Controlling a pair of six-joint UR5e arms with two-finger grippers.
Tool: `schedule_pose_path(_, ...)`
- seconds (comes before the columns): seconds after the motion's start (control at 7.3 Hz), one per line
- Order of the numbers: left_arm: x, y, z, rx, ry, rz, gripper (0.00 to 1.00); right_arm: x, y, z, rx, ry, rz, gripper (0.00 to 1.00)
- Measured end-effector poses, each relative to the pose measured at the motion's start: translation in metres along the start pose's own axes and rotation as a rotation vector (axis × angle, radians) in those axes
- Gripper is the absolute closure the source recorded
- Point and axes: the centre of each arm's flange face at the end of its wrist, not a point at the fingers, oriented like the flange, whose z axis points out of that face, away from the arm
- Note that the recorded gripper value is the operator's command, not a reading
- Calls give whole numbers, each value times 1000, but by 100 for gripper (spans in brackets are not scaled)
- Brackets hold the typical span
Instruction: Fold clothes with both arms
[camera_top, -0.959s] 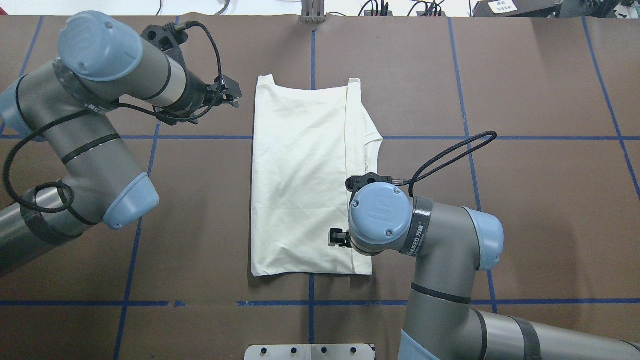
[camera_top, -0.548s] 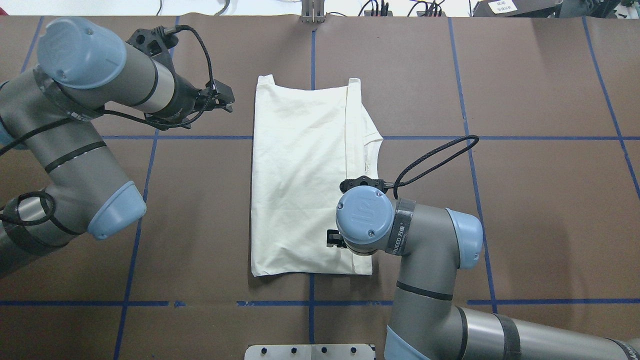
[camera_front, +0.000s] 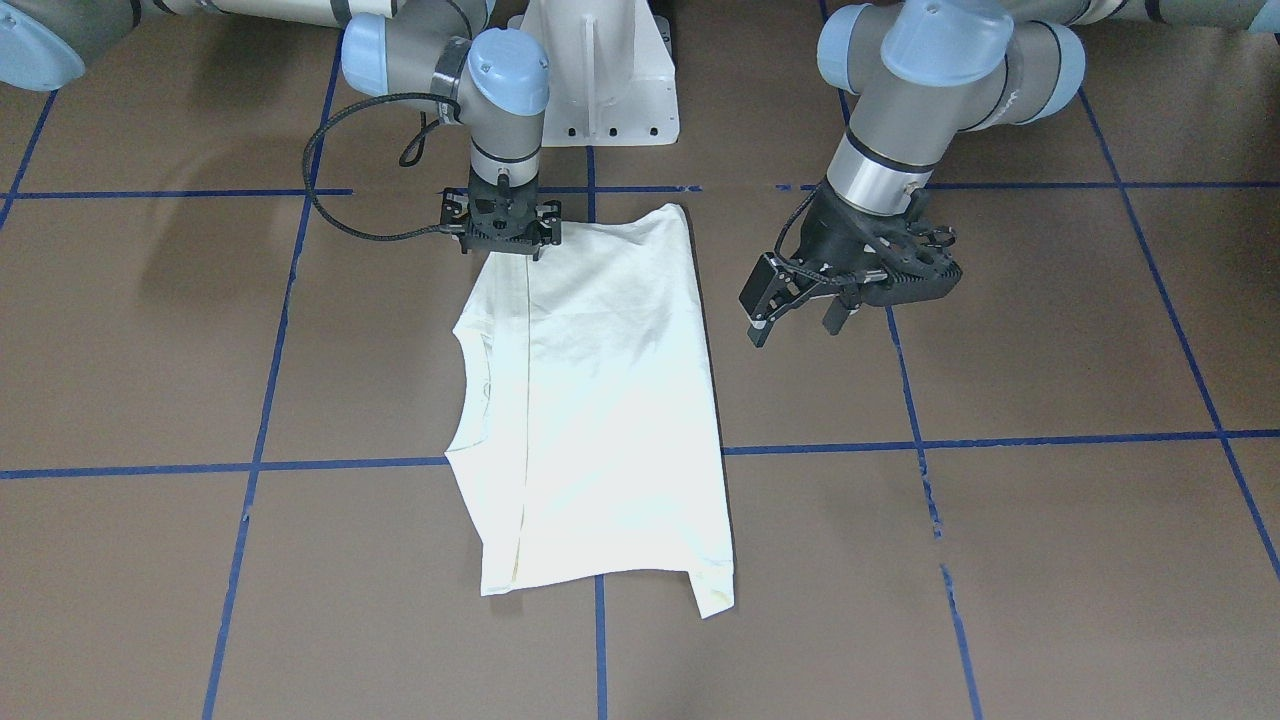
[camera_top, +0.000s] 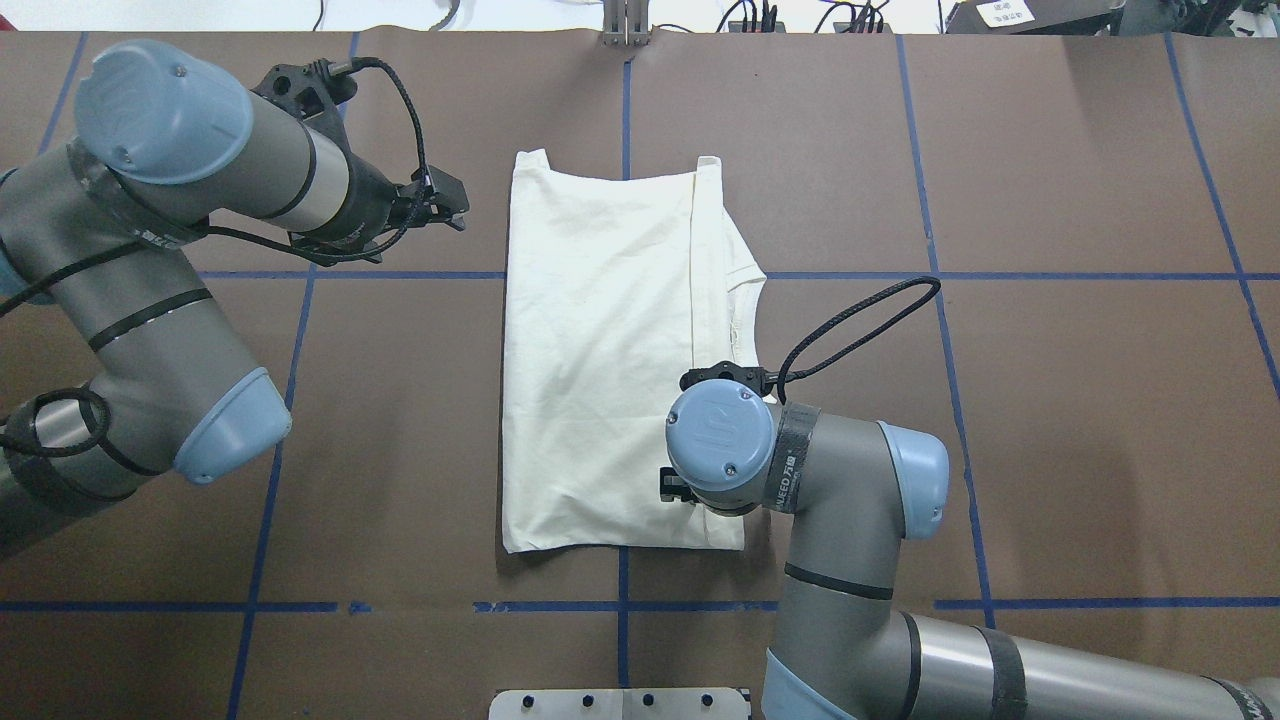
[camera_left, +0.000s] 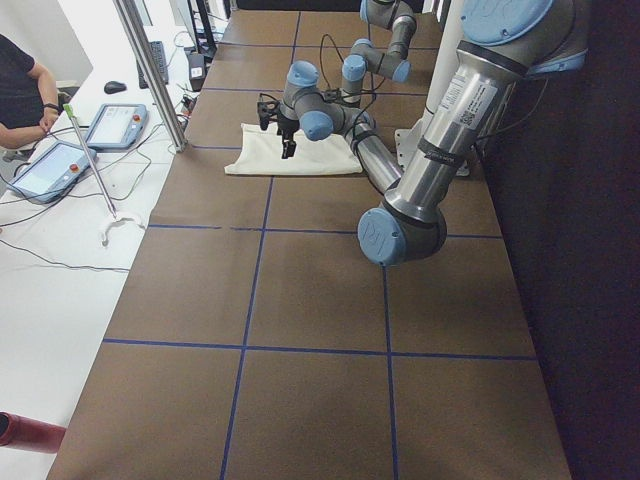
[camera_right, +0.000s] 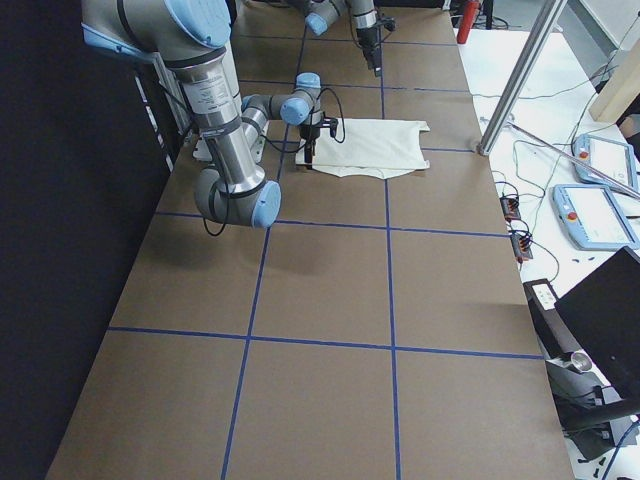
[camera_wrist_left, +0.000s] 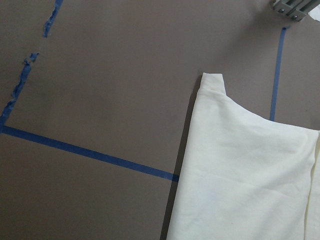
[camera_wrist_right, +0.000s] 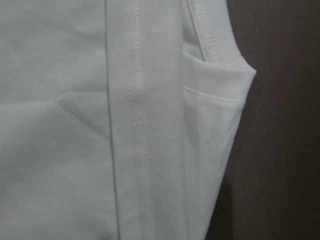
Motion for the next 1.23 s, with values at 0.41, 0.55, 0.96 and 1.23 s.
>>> schedule_pose_path(0.41, -1, 0, 1, -1, -3, -2, 0, 4, -2, 1, -9, 28, -17, 0)
schedule_pose_path(0.55, 0, 1, 3, -3, -4, -3, 0, 7, -3, 2, -10, 38, -21, 0)
schedule_pose_path(0.96, 2, 5, 6, -10, -4, -1, 0, 14, -8, -3, -11, 64, -28, 0)
schedule_pose_path(1.23, 3, 7, 7, -13, -4, -1, 0, 21, -10, 1, -12, 94, -32, 0)
